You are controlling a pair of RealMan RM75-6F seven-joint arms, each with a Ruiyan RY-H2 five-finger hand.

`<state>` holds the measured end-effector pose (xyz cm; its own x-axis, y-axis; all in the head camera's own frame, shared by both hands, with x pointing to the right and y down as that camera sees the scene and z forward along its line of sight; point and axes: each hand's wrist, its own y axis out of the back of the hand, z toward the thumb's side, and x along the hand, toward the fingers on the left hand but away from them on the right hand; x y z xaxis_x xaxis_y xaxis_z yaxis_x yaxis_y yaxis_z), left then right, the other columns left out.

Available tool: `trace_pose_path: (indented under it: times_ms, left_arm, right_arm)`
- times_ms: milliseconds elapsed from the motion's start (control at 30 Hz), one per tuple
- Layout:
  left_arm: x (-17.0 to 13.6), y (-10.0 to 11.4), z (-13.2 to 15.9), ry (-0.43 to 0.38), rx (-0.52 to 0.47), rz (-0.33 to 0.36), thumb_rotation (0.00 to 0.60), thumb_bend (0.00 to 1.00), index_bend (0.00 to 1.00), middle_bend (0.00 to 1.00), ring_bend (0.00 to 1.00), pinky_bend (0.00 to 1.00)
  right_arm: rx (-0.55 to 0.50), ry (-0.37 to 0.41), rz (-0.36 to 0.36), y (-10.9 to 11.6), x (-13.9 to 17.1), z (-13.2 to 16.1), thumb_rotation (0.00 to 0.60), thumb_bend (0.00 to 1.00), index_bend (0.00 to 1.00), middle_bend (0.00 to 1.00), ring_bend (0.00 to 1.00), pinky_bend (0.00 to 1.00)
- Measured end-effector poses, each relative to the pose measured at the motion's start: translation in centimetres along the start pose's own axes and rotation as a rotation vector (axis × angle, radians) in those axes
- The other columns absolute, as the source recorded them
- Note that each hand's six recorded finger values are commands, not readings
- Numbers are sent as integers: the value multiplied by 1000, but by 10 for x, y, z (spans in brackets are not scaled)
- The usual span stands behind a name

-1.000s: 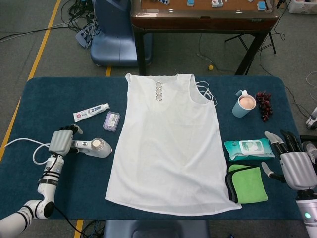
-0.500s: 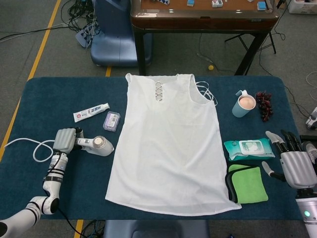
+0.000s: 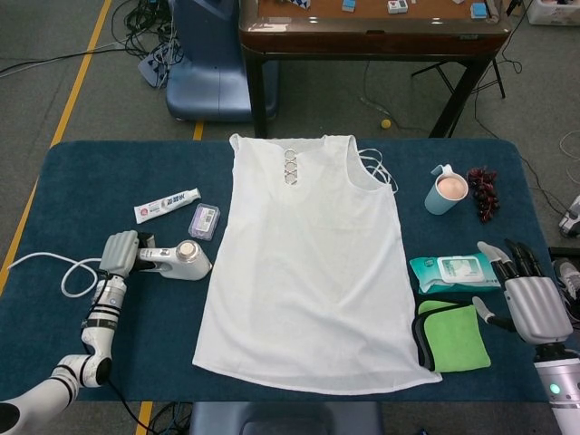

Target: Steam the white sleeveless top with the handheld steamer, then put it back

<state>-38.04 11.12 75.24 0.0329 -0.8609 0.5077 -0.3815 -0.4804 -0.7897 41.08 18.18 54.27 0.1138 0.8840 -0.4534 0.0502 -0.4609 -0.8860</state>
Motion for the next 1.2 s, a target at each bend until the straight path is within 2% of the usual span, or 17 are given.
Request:
trace_pose_path:
  times_ms: [233,600,700,933,1000,1200]
  left_arm:
    - [-1,11,9,-29,-84,15,600,243,793,657,557,578]
    - [-8,26,40,-80,-234,4,600,243,793,657,557,578]
    - [-11,28,54,-107,-241,-1,600,243,793,657,557,578]
    - [-17,24,91,-189,-215,-25,600,243,793,657,557,578]
    - [-19,19,100,-212,-204,-40,600,243,793,657,557,578]
    - [-22,3,119,-250,-178,-72,600,243,793,657,556,578]
  right_arm:
    - [-8,36,51,-12,-1,10,600,329,26,177,0,0]
    - [-21,183,191,-45,-13,51,600,337,26,174,0,0]
    - [-29,229,240,-58,-18,64,600,407,26,158,0,0]
    - [-69,349,346,-89,-31,102,600,737,26,91,0,0]
    - [-86,369,379,-100,-33,109,600,801,26,81,0,0]
    - [-112,388,449,-127,-34,117,600,835,26,80,0,0]
